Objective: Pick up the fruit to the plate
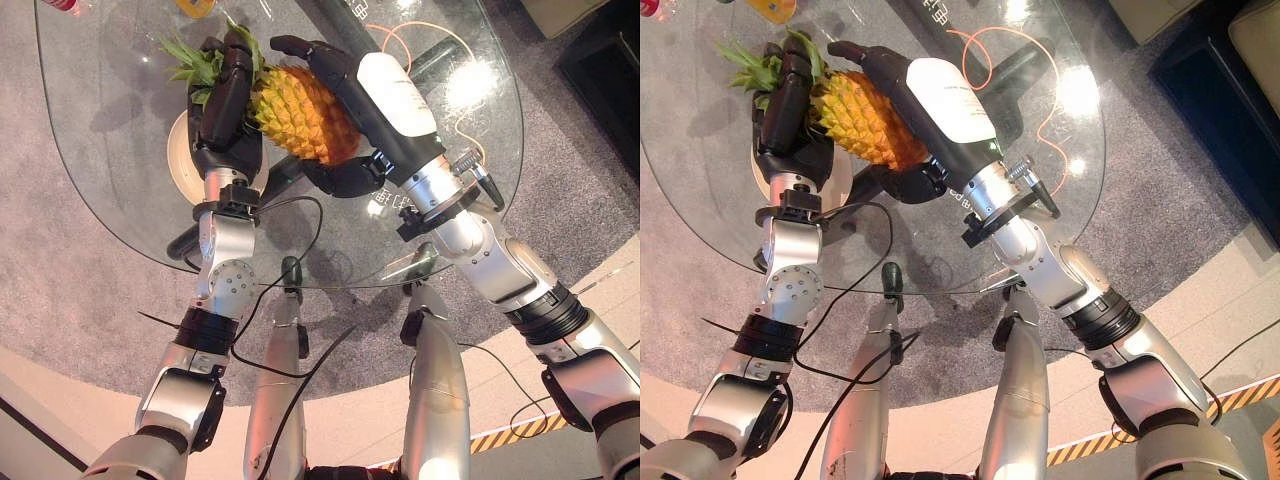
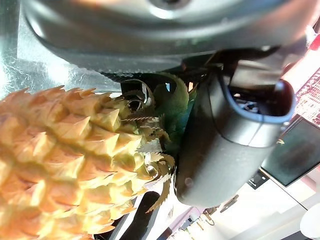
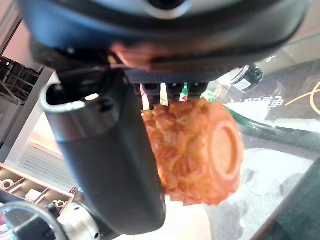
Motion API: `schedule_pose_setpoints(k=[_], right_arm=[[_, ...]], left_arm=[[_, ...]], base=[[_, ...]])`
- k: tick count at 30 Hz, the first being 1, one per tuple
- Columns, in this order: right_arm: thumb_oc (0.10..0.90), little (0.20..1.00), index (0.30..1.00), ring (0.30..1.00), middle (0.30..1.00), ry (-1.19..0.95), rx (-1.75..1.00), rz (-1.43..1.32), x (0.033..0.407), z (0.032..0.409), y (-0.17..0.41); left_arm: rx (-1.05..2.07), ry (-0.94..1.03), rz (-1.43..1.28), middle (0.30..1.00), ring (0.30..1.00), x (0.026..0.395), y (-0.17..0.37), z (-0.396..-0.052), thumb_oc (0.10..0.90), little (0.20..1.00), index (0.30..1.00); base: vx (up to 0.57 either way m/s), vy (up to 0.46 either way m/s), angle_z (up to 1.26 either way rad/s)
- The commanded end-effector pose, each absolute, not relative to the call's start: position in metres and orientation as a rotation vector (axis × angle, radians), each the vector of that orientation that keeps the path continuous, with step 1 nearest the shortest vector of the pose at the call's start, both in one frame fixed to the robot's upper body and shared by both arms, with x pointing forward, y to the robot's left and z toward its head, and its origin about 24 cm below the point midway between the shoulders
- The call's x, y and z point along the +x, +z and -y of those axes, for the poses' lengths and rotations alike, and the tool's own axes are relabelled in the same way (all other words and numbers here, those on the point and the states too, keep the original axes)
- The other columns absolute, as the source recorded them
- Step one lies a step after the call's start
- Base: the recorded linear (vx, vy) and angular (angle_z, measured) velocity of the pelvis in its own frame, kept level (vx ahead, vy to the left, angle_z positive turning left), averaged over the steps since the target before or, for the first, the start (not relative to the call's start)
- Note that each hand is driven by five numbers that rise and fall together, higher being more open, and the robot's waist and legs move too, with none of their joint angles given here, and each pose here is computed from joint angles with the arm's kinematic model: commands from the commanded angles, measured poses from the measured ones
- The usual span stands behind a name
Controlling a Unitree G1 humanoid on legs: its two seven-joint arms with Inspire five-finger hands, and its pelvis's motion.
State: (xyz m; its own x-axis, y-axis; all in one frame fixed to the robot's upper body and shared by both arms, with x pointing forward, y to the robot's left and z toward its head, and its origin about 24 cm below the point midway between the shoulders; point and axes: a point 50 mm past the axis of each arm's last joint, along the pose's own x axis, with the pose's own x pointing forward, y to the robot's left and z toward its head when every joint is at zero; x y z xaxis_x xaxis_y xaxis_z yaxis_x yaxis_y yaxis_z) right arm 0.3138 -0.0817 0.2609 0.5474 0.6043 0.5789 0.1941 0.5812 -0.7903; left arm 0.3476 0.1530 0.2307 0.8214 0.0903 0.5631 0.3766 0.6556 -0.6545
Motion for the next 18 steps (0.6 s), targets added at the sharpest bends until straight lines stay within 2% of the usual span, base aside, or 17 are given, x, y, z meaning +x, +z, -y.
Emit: schedule_pose_setpoints(k=[1, 18], right_arm=[[0.8, 0.9, 0.9, 0.9, 0.9, 0.268, -0.822, 1.354, 0.27, 0.062, 0.312], [0.8, 0.9, 0.9, 0.9, 0.9, 0.237, -0.804, 1.364, 0.273, 0.061, 0.316]], left_arm=[[-0.812, -0.286, 0.923, 0.3, 0.3, 0.317, 0.291, -0.147, 0.1, 0.2, 0.3], [-0.969, -0.052, 1.062, 0.3, 0.3, 0.308, 0.297, -0.168, 0.1, 0.2, 0.3]], base=[[0.0, 0.0, 0.0], [0.0, 0.0, 0.0]])
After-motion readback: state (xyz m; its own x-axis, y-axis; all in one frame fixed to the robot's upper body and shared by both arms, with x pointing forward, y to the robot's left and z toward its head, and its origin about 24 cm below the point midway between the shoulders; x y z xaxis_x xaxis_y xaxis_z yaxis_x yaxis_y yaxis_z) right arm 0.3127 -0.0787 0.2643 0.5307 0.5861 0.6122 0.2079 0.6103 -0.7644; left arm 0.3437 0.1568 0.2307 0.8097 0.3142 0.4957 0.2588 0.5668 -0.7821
